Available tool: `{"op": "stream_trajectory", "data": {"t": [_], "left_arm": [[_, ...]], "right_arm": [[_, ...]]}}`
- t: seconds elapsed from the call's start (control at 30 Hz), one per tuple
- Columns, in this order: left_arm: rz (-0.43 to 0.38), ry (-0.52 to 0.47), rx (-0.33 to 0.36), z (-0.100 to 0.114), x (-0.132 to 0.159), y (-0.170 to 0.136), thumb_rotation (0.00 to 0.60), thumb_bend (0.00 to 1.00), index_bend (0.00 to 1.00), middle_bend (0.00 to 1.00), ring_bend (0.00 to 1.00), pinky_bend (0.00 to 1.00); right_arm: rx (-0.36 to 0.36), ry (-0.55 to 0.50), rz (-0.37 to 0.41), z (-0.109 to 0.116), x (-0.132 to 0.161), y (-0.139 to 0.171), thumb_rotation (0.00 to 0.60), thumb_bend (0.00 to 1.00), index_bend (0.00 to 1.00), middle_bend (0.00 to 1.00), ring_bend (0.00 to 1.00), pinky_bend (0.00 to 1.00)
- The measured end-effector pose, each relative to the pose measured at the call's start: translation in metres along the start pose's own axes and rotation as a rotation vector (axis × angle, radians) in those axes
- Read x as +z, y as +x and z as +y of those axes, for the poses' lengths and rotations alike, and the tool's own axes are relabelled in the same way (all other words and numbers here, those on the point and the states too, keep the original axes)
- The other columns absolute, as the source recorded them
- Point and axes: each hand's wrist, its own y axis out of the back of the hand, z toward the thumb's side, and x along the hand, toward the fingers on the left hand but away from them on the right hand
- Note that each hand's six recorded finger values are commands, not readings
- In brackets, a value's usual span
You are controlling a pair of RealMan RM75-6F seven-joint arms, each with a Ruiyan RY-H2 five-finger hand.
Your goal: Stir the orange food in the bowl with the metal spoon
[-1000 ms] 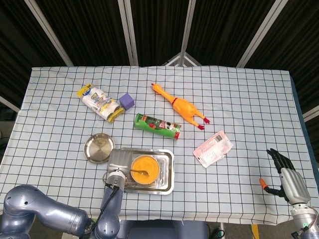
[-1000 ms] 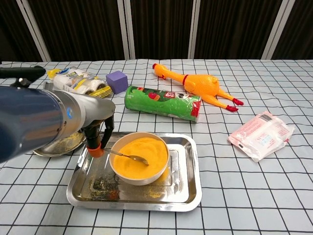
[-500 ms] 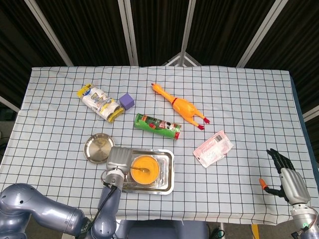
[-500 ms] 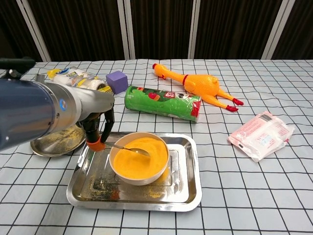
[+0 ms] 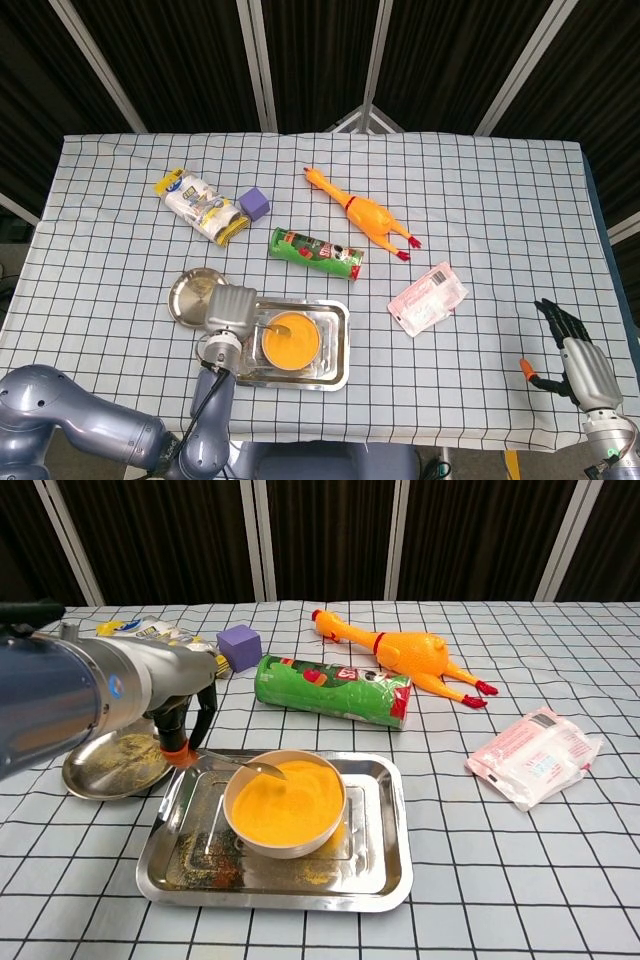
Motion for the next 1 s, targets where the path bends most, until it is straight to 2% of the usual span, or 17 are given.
{"op": "stream_trajectory", "data": {"t": [0.33,0.8,1.0], "left_arm": [[-0.006,0.008,0.013,-0.005,0.009,0.004,0.600,0.77,0.86,1.00,1.00,1.00],[-0.035,0.024,-0.037,-0.017,0.018,-0.003,0.600,0.77,0.86,1.00,1.00,1.00],[-0.053,0.028,-0.051,-0.020,0.013,-0.012,0.600,0.77,0.86,1.00,1.00,1.00]], "right_arm": [[0.003,-0.002,-0.001,0.000,0.000,0.000,0.600,0.40,0.00,0.00,0.00,0.00],[0.007,-0.006,-0.003,0.000,0.000,0.000,0.600,0.40,0.00,0.00,0.00,0.00],[0.010,-0.004,-0.001,-0.001,0.001,0.000,0.600,0.40,0.00,0.00,0.00,0.00]]}}
